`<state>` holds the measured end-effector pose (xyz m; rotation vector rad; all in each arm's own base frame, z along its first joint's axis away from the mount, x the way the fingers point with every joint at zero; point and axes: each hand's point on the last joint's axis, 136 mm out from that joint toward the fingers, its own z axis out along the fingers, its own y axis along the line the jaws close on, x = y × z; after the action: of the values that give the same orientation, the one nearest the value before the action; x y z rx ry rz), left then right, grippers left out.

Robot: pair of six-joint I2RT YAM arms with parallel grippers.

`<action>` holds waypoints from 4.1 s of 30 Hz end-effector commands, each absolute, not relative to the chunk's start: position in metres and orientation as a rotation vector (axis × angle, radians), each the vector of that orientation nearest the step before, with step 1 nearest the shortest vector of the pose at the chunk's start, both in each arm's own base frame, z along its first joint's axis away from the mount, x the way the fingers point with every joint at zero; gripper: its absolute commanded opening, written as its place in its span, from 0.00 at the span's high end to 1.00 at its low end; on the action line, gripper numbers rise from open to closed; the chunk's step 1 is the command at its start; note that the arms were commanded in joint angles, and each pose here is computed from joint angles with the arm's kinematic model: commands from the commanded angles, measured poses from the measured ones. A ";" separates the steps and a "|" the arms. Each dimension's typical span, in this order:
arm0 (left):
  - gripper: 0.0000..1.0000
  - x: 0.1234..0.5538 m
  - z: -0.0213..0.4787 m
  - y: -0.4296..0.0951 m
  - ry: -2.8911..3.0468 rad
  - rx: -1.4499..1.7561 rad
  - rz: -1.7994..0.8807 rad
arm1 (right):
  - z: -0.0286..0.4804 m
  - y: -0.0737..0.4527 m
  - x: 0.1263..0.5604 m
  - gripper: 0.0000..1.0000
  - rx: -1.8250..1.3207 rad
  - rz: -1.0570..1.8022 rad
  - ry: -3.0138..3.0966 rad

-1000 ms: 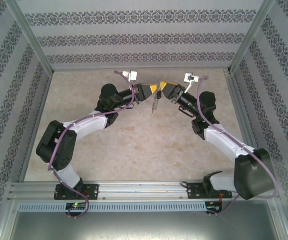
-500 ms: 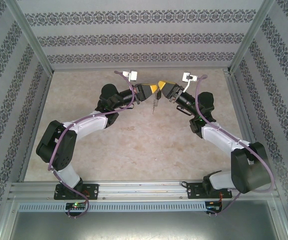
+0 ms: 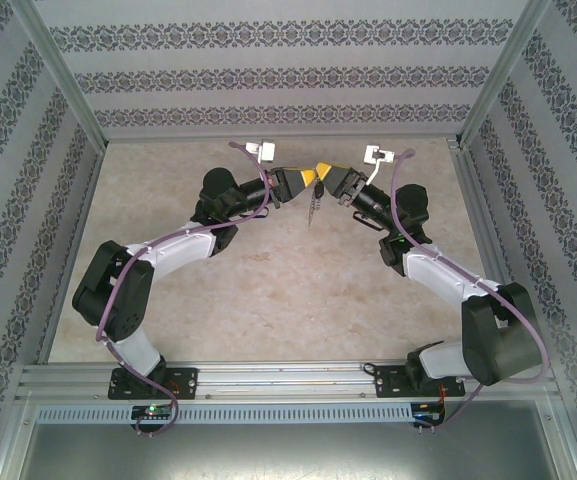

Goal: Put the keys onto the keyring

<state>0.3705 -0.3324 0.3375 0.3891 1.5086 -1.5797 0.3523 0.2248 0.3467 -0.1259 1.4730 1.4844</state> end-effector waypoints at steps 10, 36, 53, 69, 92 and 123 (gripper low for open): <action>1.00 0.360 0.370 -0.331 1.395 0.427 -1.573 | 0.344 0.231 0.343 0.67 -0.176 1.510 1.451; 0.46 0.356 0.360 -0.314 1.457 0.463 -1.409 | 0.332 0.213 0.354 1.00 -0.174 1.504 1.503; 0.00 0.403 0.344 -0.230 1.653 0.198 -0.764 | 0.339 0.220 0.355 1.00 -0.261 1.538 1.533; 0.01 0.427 0.367 -0.201 1.485 0.173 -0.665 | 0.328 0.233 0.376 1.00 -0.334 1.583 1.580; 0.03 0.445 0.320 -0.263 1.826 0.372 -1.333 | 0.307 0.214 0.411 1.00 -0.251 1.589 1.657; 0.35 0.405 0.316 -0.312 1.841 0.557 -1.454 | 0.311 0.236 0.374 1.00 -0.414 1.451 1.781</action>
<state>0.4070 -0.3064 0.3016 0.5028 1.8910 -1.4334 0.3737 0.2321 0.2913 -0.3459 1.8513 1.4431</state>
